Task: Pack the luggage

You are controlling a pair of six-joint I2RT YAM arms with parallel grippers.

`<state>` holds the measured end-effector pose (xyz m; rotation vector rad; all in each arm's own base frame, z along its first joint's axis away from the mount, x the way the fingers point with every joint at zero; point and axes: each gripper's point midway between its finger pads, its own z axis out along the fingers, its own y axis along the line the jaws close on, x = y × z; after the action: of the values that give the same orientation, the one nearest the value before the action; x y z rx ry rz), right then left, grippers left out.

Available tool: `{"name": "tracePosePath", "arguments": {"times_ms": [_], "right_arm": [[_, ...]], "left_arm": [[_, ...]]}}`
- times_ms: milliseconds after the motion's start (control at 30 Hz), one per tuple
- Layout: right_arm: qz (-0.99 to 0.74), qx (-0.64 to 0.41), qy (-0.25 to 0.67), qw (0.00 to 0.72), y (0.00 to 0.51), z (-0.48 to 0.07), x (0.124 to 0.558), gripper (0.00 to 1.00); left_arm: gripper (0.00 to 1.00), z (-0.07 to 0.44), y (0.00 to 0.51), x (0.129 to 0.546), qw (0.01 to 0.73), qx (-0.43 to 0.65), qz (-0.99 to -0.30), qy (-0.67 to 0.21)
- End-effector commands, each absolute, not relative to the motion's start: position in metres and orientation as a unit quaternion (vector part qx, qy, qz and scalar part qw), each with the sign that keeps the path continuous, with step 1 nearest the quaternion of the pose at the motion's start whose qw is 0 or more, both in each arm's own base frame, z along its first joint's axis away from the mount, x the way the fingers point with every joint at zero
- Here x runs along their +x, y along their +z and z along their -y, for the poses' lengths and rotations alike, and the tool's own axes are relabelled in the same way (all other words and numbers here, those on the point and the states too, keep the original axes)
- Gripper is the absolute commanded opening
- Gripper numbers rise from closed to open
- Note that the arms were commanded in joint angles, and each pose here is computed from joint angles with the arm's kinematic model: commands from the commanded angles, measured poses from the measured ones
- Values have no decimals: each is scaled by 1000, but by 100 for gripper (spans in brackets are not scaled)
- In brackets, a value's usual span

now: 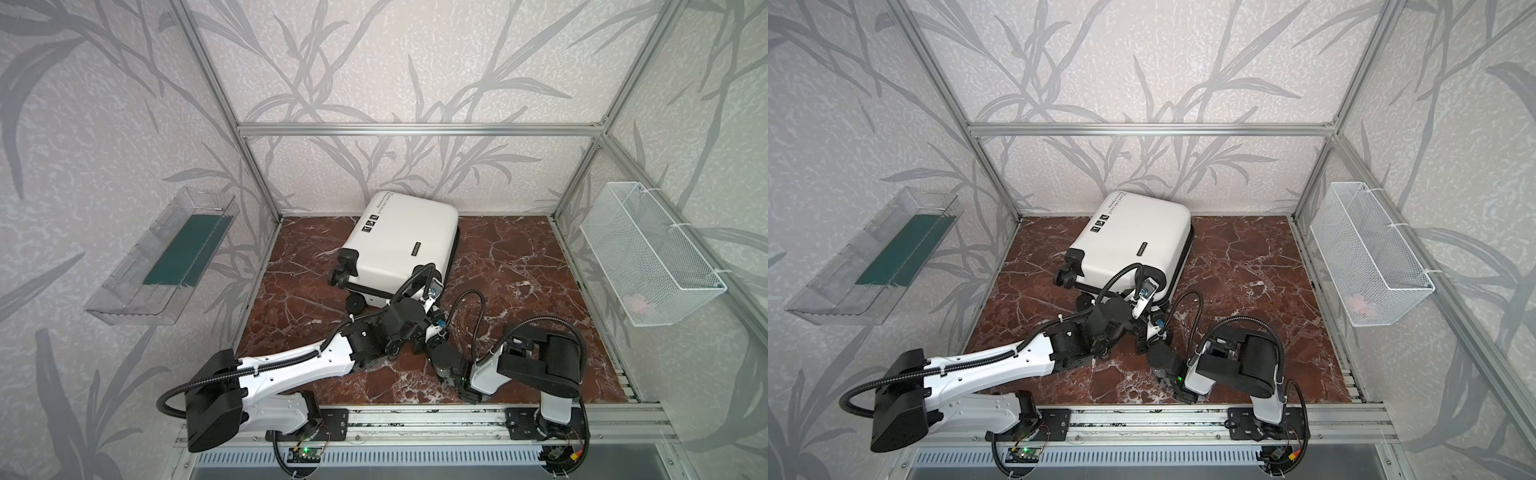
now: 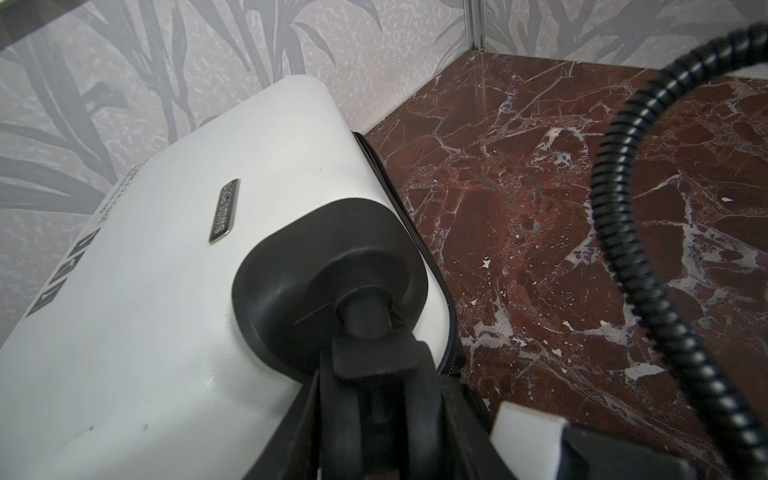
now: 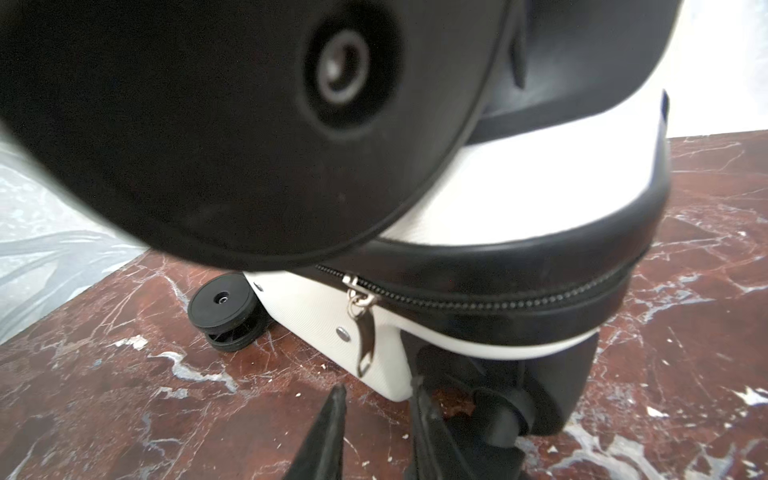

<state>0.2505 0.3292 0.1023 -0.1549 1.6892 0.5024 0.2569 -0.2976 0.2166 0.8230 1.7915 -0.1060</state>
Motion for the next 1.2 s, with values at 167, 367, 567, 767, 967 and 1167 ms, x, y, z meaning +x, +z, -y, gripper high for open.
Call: {"name": "tracePosePath", "arguments": {"times_ms": [167, 367, 567, 767, 967, 1167], "right_arm": [[-722, -95, 245, 640, 116, -343, 234, 27], [-722, -82, 227, 649, 115, -343, 240, 27], [-713, -80, 228, 659, 126, -352, 249, 25], [-711, -71, 230, 661, 127, -358, 258, 22], [-708, -72, 237, 661, 130, -363, 259, 14], [-705, -83, 249, 659, 133, -368, 256, 0]], "left_arm": [[9, 337, 258, 233, 572, 377, -712, -156], [8, 337, 260, 233, 572, 374, -712, -157], [7, 337, 259, 232, 569, 372, -716, -162], [6, 339, 256, 232, 564, 369, -719, -168], [5, 341, 253, 231, 560, 369, -721, -173], [4, 342, 254, 231, 561, 365, -722, -179]]}}
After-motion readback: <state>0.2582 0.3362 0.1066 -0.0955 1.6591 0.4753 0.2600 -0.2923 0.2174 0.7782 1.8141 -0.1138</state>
